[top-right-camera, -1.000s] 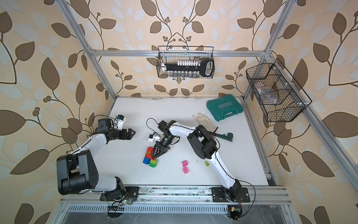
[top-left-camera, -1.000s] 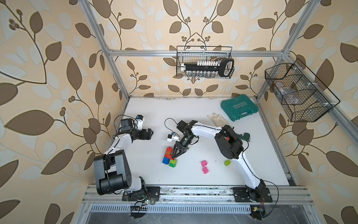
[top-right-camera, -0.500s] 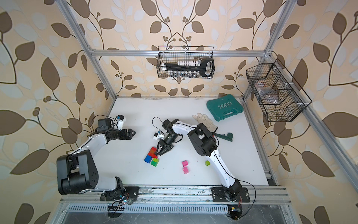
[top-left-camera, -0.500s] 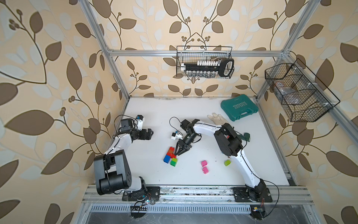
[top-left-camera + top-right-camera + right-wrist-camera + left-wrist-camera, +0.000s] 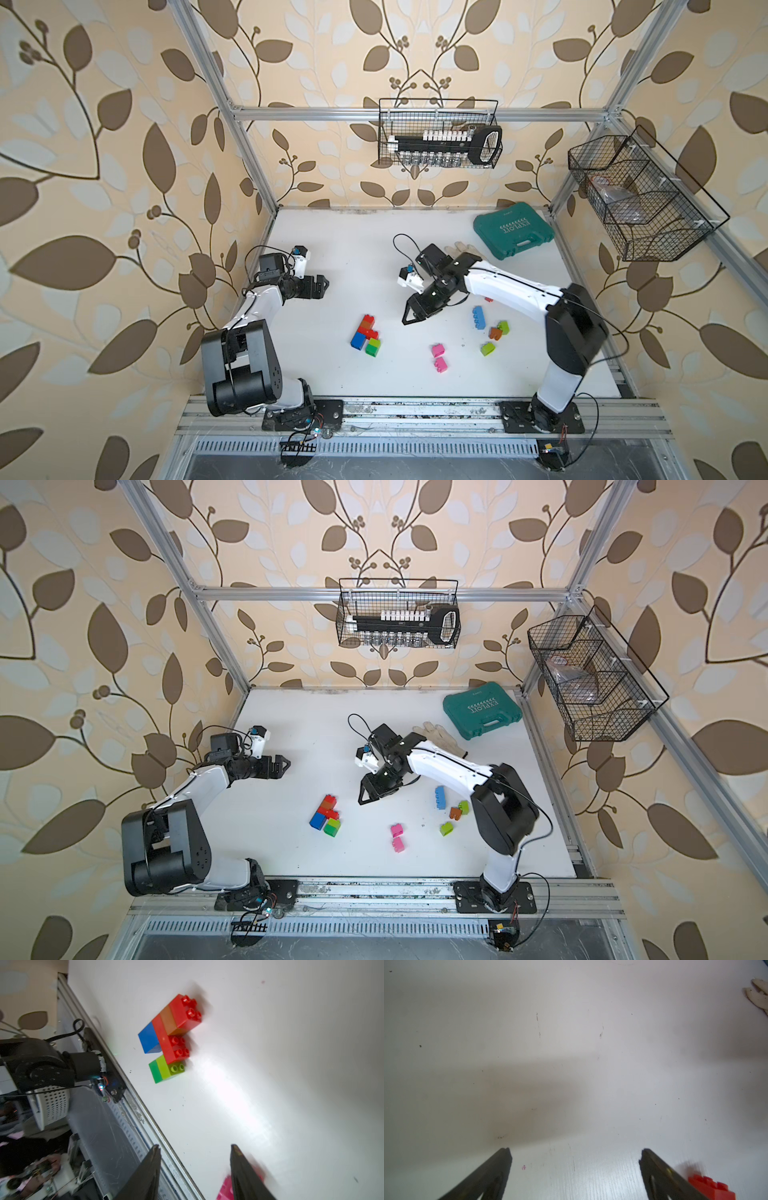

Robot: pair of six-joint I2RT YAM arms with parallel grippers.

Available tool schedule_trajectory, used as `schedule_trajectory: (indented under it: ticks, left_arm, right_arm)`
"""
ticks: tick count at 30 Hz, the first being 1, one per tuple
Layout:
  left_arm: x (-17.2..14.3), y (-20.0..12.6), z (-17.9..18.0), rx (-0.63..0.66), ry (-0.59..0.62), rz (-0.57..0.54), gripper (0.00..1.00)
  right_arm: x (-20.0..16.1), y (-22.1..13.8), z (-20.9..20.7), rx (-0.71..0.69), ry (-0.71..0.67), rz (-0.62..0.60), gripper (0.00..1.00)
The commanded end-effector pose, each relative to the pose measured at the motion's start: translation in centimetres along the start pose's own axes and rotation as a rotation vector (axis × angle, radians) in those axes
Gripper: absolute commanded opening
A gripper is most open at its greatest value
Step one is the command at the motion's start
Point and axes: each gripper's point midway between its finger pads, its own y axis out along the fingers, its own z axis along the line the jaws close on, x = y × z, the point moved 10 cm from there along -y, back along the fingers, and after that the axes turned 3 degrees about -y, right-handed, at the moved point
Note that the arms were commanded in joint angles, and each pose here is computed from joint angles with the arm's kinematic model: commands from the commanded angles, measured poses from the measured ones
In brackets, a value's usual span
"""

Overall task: Assemble the letter h with lego
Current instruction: Pick up the lego brick from the center of the board.

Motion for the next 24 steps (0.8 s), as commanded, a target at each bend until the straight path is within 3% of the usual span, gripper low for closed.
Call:
schedule_trajectory:
  ticks: [1, 5, 13, 20, 24]
  left_arm:
    - [0.9, -0.3, 0.1, -0.003, 0.004, -0.013, 0.99]
    - [0.9, -0.3, 0.1, -0.003, 0.004, -0.010, 0.99]
    - [1.0, -0.4, 0.2, 0.018, -0.028, -0.010, 0.99]
    - [1.1, -0.4, 0.1, 0.000, -0.042, -0.016, 0.99]
    - [0.9, -0.6, -0.1, -0.001, -0.027, -0.028, 0.99]
  right_arm:
    - [-3.4, -0.2, -2.4, -0.342, 0.101, 0.038, 0.52]
    - [-5.9, 0.3, -0.7, -0.365, 0.095, 0.086, 0.59]
    - [-9.4, 3.0, 1.2, -0.415, 0.063, 0.201, 0.60]
    - [-10.9, 5.2, 1.4, -0.374, 0.111, 0.227, 0.52]
    - [-11.2, 6.5, 1.1, -0.347, 0.151, 0.212, 0.34]
